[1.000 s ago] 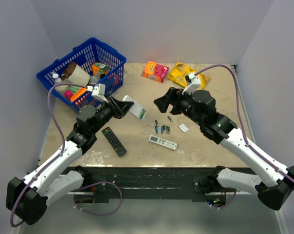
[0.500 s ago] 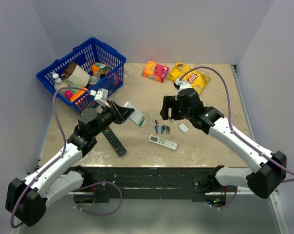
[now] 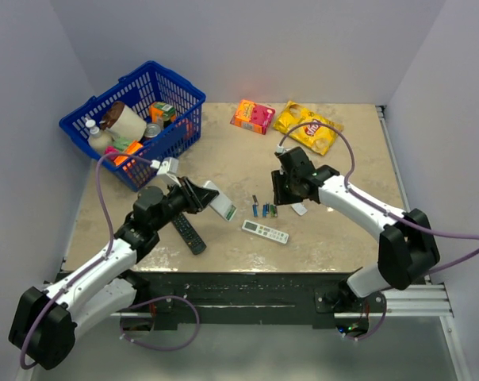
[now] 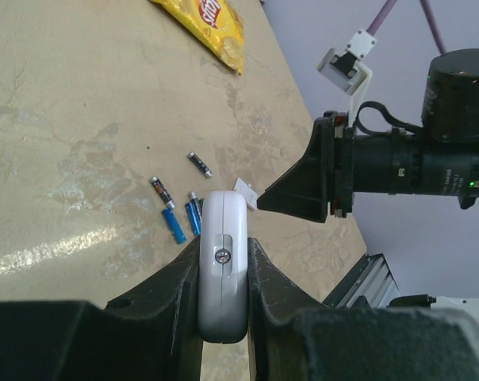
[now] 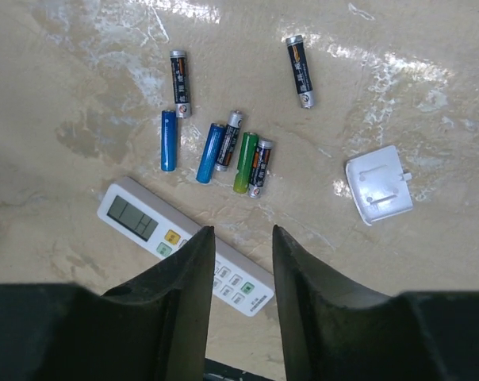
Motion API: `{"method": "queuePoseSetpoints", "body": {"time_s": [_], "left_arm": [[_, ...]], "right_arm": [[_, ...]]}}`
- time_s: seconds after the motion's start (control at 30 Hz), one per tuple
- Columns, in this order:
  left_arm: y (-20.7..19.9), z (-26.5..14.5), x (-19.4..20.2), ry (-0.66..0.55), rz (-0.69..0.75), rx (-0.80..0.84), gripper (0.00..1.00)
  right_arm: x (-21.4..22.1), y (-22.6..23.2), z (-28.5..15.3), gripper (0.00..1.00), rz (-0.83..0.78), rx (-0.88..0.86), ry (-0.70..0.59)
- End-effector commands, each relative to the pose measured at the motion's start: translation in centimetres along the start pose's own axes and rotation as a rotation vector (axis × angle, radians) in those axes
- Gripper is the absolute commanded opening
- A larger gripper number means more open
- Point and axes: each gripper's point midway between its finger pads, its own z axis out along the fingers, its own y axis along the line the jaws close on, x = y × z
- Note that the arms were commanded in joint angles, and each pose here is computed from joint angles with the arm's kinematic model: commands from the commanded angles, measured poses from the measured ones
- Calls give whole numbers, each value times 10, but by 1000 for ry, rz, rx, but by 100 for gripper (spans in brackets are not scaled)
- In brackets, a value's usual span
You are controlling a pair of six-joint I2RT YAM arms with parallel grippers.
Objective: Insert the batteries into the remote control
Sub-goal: Pick up the battery from the center of the board.
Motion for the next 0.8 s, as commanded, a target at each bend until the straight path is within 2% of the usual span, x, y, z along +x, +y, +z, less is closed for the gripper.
{"method": "queuePoseSetpoints", "body": {"time_s": [0.0,0.17,0.43,0.77], "left_arm": [[-16,1,-17,-89,-15,89,0],[-18,4,-20,-110,-2,111,0],[-15,17,-17,-39,56,143,0],[-5,15,-14,-16,99,146,0]], "right_arm": [[2,6,6,33,-31,-49,-17],[9,9,18,27,-45,-61,29],[5,9,31,20,-8,-33,48],[-2,14,49,17,8,-8,79]]}}
